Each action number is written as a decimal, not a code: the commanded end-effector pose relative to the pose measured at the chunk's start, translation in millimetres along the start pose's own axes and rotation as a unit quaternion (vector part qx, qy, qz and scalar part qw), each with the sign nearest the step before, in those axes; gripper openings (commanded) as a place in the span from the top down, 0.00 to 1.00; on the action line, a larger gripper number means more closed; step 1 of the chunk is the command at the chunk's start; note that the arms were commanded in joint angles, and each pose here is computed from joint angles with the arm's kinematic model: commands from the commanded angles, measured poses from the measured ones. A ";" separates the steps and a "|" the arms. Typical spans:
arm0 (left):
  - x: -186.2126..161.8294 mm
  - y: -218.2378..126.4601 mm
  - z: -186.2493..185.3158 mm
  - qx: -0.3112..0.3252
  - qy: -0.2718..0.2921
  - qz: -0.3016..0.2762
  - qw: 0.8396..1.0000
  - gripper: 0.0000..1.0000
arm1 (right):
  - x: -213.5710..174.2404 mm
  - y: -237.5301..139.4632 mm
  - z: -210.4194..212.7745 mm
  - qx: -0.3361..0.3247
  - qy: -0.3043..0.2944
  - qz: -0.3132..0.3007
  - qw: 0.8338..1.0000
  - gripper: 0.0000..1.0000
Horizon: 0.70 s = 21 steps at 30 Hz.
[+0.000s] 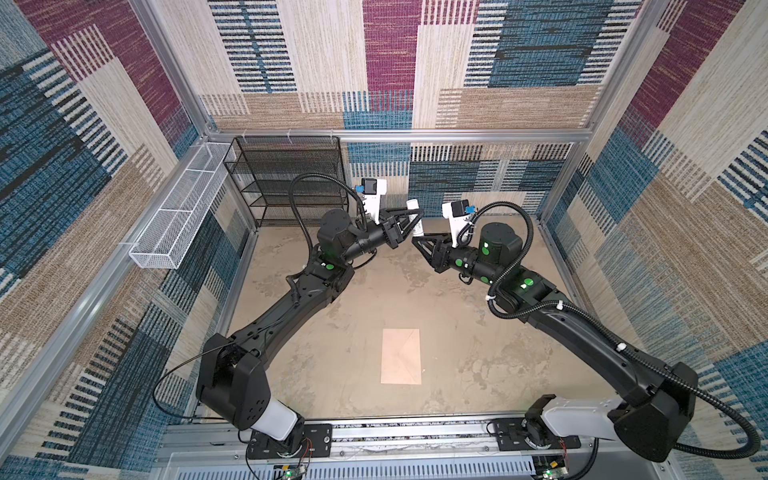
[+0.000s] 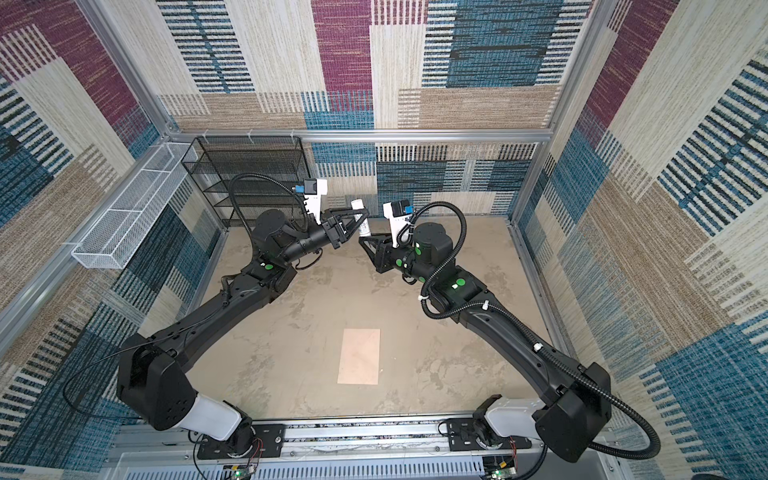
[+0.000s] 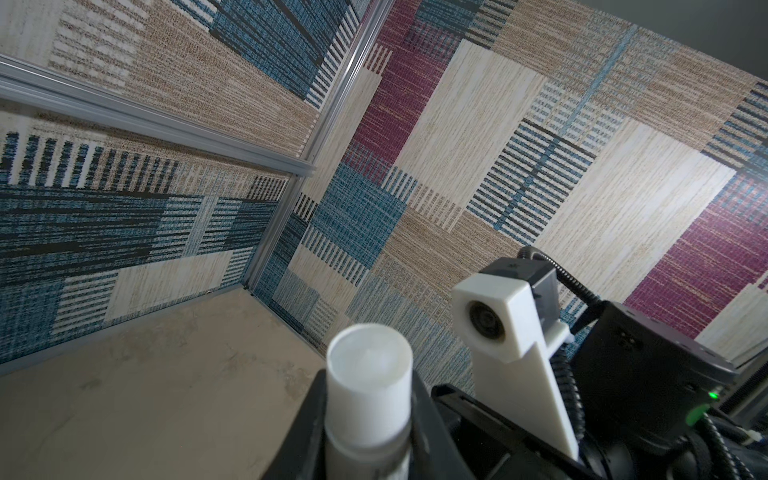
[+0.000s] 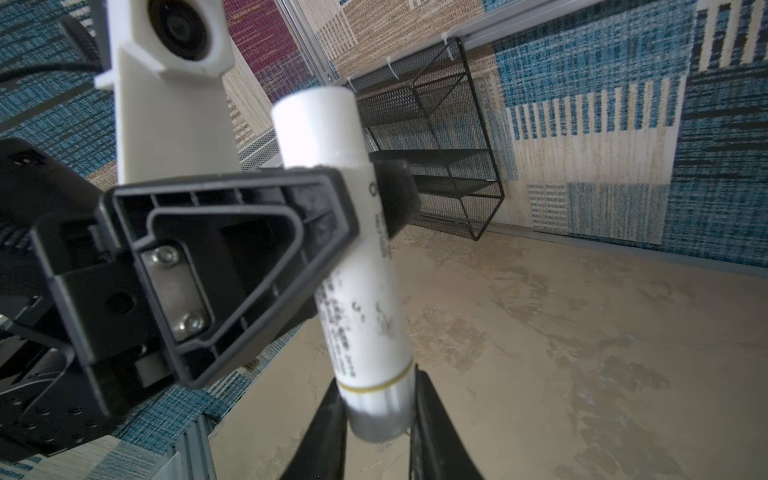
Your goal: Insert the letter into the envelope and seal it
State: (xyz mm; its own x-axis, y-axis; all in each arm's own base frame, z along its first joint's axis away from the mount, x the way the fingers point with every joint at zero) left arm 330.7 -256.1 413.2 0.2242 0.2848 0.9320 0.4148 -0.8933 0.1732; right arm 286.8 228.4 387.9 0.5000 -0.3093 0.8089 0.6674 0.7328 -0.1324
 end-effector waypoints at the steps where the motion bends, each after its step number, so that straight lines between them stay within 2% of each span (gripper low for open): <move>1: -31.1 -3.6 -5.6 -0.032 -0.019 0.085 0.996 1.00 | 59.3 -18.0 2.9 -0.070 -0.011 -0.191 0.979 0.89; 12: -42.1 -1.7 -7.6 -0.021 -0.016 0.094 0.995 1.00 | 46.5 -3.7 28.0 -0.066 -0.074 -0.173 0.980 0.89; 21: -41.4 -3.7 -1.6 0.020 0.006 0.095 0.995 1.00 | 34.3 7.3 51.5 -0.080 -0.132 -0.164 0.974 0.89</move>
State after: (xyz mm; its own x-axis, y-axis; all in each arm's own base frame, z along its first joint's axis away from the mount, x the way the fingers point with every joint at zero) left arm 327.0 -254.8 409.5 0.1463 0.2511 0.9568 0.4776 -0.8650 0.1539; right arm 278.8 253.2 387.4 0.3390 -0.1859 0.9222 0.8104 0.5556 -0.1859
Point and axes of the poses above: each gripper's point midway between its finger pads, its own y axis out along the fingers, its own z axis along the line the jaws close on, x = y × z, the point moved 7 cm from there along -y, back along the fingers, and after that the axes turned 10 degrees about y, right-handed, at the moved point
